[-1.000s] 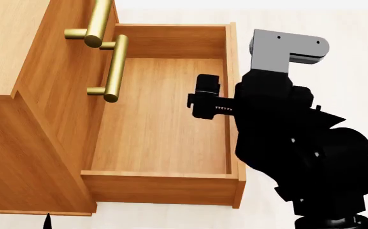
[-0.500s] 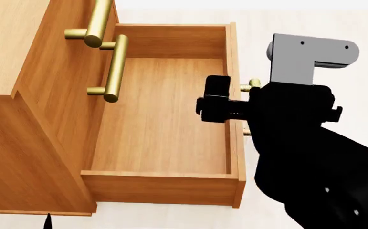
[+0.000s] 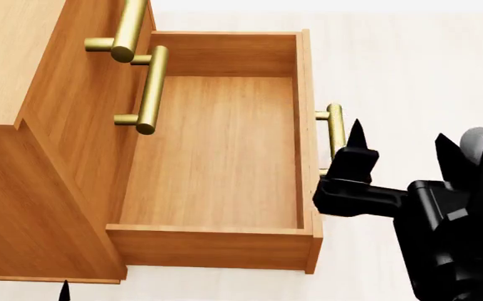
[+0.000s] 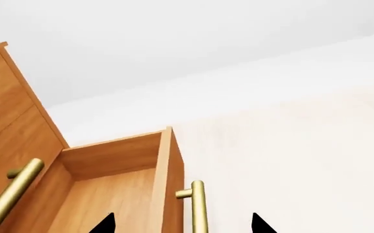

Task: Put the bowl in the bottom drawer of the cabinet and close it.

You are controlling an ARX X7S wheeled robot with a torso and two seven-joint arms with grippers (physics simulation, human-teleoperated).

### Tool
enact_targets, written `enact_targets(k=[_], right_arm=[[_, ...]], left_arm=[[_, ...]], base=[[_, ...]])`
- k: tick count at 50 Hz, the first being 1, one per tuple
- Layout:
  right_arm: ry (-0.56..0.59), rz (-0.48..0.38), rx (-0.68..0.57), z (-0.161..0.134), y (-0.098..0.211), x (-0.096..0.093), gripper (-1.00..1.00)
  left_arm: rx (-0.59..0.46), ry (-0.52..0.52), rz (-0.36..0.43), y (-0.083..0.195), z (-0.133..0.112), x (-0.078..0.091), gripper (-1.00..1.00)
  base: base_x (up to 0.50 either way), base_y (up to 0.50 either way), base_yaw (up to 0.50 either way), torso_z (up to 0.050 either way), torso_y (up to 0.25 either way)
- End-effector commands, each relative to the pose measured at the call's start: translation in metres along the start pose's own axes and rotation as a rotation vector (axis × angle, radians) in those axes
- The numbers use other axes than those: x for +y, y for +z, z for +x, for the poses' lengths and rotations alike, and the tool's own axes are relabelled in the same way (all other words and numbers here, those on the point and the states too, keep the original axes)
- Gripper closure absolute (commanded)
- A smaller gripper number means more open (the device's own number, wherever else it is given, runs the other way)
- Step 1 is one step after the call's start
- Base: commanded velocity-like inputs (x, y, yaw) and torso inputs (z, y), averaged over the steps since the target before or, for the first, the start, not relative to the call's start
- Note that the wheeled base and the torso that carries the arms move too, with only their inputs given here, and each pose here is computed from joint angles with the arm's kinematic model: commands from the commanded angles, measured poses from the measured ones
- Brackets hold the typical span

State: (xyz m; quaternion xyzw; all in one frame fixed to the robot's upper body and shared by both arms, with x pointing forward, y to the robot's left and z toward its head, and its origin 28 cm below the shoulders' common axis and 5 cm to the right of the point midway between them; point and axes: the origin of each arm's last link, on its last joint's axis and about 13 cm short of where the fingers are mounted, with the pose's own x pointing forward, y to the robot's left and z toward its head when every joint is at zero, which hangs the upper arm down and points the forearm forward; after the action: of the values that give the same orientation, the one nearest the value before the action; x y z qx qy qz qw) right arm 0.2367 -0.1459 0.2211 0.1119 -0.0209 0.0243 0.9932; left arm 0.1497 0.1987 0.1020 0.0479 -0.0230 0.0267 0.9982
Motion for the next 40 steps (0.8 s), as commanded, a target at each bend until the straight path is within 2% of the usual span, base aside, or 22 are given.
enact_targets(k=[1, 18, 25, 31, 40], right_arm=[[-0.049, 0.068, -0.056, -0.032, -0.008, -0.022, -1.0], [-0.156, 0.129, -0.08, -0.075, -0.013, -0.048, -1.0], [-0.213, 0.165, -0.075, -0.093, -0.026, -0.06, -1.0], [-0.228, 0.177, -0.056, -0.106, -0.036, -0.06, -1.0], [-0.301, 0.234, -0.082, -0.136, -0.048, -0.071, -1.0]], left_arm=[[-0.021, -0.008, -0.029, 0.002, 0.002, 0.002, -1.0], [-0.022, -0.003, -0.028, 0.003, 0.002, 0.002, -1.0], [-0.021, -0.004, -0.026, 0.003, 0.001, 0.002, -1.0], [-0.021, -0.007, -0.022, 0.003, 0.001, 0.001, -1.0], [-0.024, -0.006, -0.023, 0.003, 0.001, 0.001, -1.0]], base=[[0.0, 0.0, 0.0, 0.0, 0.0], [0.0, 0.0, 0.0, 0.0, 0.0], [0.0, 0.0, 0.0, 0.0, 0.0], [0.0, 0.0, 0.0, 0.0, 0.0], [0.0, 0.0, 0.0, 0.0, 0.0]])
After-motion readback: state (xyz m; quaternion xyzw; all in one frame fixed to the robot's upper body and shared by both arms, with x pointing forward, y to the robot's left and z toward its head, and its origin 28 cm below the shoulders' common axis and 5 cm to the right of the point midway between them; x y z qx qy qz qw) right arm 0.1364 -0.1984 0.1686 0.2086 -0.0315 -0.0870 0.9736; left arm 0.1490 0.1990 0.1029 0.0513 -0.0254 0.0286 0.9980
